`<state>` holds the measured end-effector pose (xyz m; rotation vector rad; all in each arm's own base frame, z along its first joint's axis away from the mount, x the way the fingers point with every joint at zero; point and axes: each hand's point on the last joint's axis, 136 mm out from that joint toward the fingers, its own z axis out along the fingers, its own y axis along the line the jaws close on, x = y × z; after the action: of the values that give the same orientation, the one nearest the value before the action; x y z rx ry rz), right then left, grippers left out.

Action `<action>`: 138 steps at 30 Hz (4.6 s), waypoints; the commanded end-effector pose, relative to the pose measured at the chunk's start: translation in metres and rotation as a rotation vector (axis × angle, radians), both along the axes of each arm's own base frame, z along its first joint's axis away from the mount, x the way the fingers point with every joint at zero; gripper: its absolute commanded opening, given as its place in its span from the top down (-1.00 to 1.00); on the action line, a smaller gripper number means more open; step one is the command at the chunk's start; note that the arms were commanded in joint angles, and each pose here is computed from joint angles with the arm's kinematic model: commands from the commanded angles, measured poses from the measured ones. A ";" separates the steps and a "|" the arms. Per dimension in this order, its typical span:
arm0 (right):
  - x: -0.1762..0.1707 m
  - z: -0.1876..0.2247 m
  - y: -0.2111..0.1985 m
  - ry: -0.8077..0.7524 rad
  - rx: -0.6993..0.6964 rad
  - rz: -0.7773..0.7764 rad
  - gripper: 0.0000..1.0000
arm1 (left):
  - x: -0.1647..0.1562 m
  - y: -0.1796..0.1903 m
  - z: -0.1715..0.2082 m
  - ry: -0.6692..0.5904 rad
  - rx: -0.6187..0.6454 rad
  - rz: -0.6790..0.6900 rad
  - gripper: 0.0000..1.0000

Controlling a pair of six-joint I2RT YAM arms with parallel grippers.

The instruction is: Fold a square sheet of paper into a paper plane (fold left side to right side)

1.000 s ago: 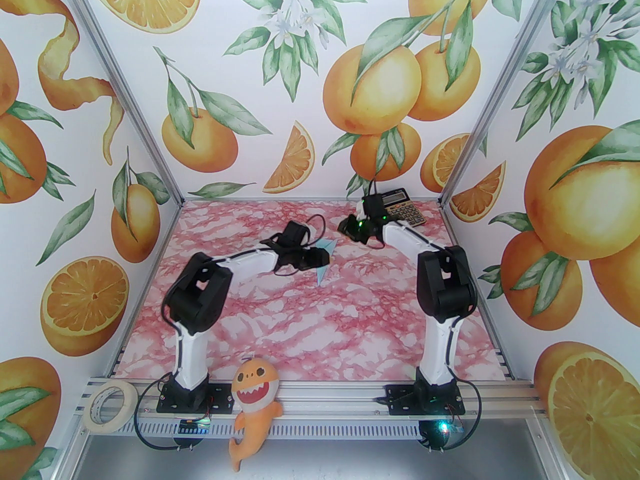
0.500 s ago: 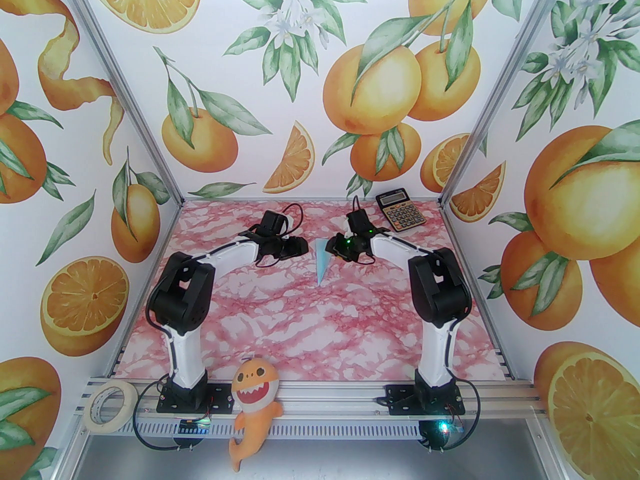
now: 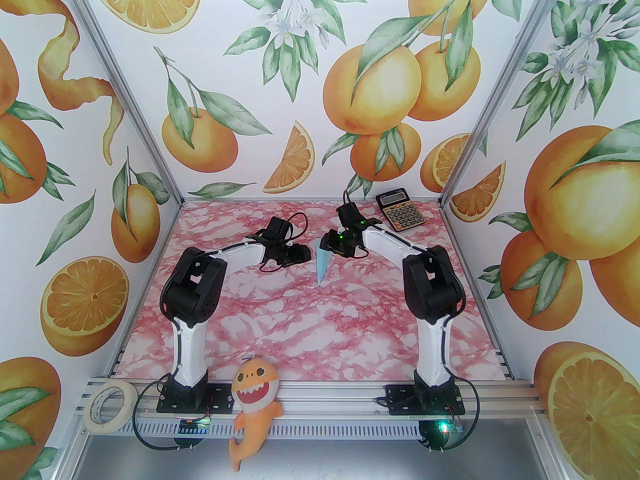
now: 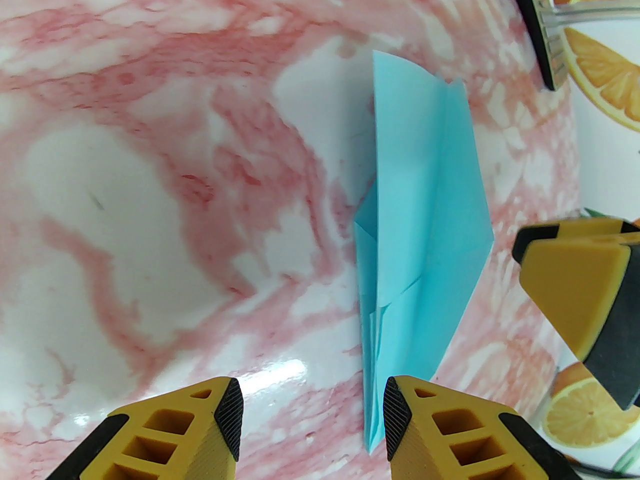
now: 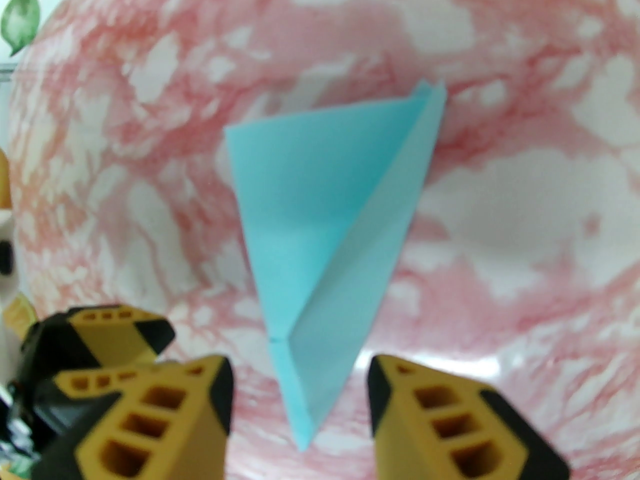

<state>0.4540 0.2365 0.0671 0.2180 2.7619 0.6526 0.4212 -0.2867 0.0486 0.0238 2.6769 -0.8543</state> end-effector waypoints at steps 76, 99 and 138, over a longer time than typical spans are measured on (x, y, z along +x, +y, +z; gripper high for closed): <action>-0.026 -0.044 -0.050 0.085 -0.038 -0.057 0.64 | -0.019 -0.084 -0.002 -0.117 0.144 -0.282 0.02; -0.022 -0.012 -0.061 0.008 0.007 -0.107 0.60 | -0.014 -0.081 -0.022 -0.121 0.320 -0.294 0.48; -0.043 0.034 -0.129 -0.130 0.029 -0.270 0.54 | 0.007 -0.028 -0.040 -0.130 0.658 -0.239 0.51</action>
<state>0.4055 0.1069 0.0853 0.5303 2.5913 0.5861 0.4272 -0.3145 0.0178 0.5303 2.7171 0.0117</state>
